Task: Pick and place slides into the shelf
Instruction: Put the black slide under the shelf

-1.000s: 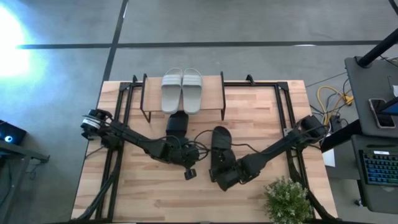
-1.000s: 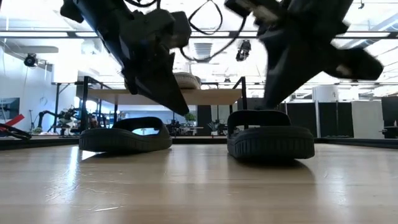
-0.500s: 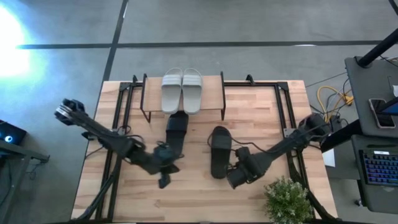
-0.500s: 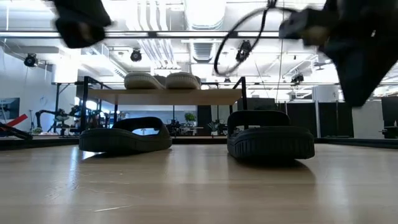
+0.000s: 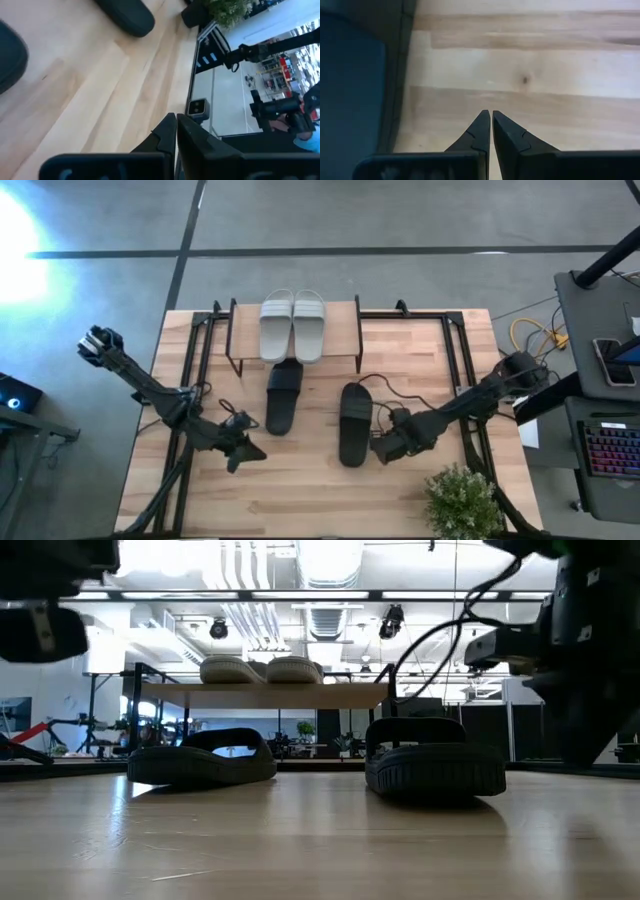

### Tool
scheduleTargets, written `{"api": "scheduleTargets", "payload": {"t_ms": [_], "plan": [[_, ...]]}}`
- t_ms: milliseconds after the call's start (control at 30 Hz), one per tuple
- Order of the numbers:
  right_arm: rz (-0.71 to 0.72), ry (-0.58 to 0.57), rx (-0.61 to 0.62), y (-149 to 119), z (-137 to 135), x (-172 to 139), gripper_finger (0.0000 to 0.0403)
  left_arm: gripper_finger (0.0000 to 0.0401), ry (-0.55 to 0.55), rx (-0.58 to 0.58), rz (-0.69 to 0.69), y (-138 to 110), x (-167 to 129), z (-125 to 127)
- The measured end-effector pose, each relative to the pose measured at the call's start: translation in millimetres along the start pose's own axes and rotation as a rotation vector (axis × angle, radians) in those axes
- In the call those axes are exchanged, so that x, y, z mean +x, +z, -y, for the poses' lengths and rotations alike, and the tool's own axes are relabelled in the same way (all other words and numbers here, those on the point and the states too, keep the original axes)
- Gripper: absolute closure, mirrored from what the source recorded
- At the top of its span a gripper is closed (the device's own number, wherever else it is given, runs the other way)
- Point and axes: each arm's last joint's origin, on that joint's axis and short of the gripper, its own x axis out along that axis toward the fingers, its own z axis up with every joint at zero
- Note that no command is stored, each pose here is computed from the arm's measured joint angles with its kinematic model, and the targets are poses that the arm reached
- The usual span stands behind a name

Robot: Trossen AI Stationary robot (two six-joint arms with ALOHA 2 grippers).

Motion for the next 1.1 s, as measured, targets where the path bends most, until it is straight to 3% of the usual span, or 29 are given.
{"api": "scheduleTargets", "payload": {"t_ms": [333,833,967,1100], "plan": [[0.061,0.122,0.064,35.9,-11.0,26.5,0.0391,0.0401,-0.042,-0.007,0.054,0.3,-18.2,-12.4],[0.135,0.426,0.041,95.5,-74.7,36.8,0.0391,0.0401,0.013,0.002,0.042,-3.9,-12.8,-19.8],[0.135,0.407,-0.057,103.2,-93.1,32.8,0.0391,0.0401,0.033,-0.006,0.031,-5.9,-9.5,-22.1],[0.134,0.226,-0.113,99.1,-90.6,23.7,0.0391,0.0401,0.032,-0.017,0.014,-7.2,-8.7,-22.3]]}}
